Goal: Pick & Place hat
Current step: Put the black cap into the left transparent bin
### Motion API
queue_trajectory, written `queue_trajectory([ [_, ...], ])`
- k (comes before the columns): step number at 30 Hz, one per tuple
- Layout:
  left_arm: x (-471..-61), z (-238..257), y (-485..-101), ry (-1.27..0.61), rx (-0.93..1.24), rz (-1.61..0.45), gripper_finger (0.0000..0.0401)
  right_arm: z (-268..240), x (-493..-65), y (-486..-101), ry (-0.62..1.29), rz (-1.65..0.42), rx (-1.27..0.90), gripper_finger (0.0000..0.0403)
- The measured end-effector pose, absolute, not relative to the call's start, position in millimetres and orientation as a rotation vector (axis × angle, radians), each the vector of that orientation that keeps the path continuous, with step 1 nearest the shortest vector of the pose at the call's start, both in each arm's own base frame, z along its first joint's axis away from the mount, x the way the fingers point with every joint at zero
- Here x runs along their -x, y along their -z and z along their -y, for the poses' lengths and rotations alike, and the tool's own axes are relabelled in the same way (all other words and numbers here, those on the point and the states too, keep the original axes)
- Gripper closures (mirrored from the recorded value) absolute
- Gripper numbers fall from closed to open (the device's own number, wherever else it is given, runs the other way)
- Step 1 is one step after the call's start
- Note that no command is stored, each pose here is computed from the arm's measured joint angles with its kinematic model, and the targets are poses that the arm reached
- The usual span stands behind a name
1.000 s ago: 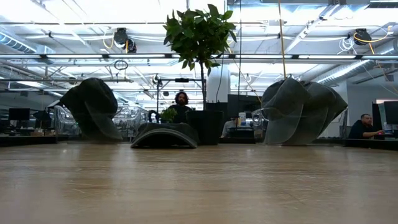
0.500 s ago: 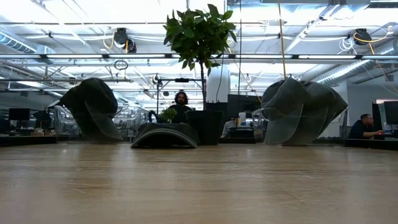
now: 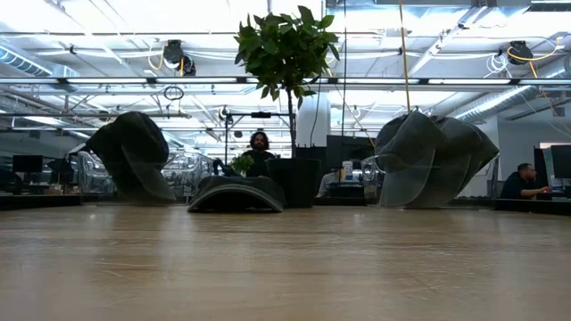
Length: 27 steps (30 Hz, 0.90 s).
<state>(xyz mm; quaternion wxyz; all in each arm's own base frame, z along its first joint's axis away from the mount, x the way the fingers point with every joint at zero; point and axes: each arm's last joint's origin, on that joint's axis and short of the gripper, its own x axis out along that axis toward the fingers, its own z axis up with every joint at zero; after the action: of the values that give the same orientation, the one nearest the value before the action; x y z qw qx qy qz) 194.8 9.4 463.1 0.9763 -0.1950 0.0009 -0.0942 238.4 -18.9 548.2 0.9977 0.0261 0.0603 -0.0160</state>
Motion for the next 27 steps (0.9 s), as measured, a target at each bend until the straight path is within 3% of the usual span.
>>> queue_trajectory([
  [6, -221, 6, -450, 0.127, 0.351, -0.059, 0.0144, 19, -238, -548, 0.032, -0.124, -0.05, 0.0217],
  [12, -234, 26, -438, 0.006, 0.163, -0.105, 0.0144, 17, -238, -547, -0.018, -0.138, -0.055, 0.0217],
  [27, -233, 42, -423, -0.232, -0.198, -0.246, 0.0144, 16, -232, -550, -0.044, -0.122, -0.065, 0.0218],
])
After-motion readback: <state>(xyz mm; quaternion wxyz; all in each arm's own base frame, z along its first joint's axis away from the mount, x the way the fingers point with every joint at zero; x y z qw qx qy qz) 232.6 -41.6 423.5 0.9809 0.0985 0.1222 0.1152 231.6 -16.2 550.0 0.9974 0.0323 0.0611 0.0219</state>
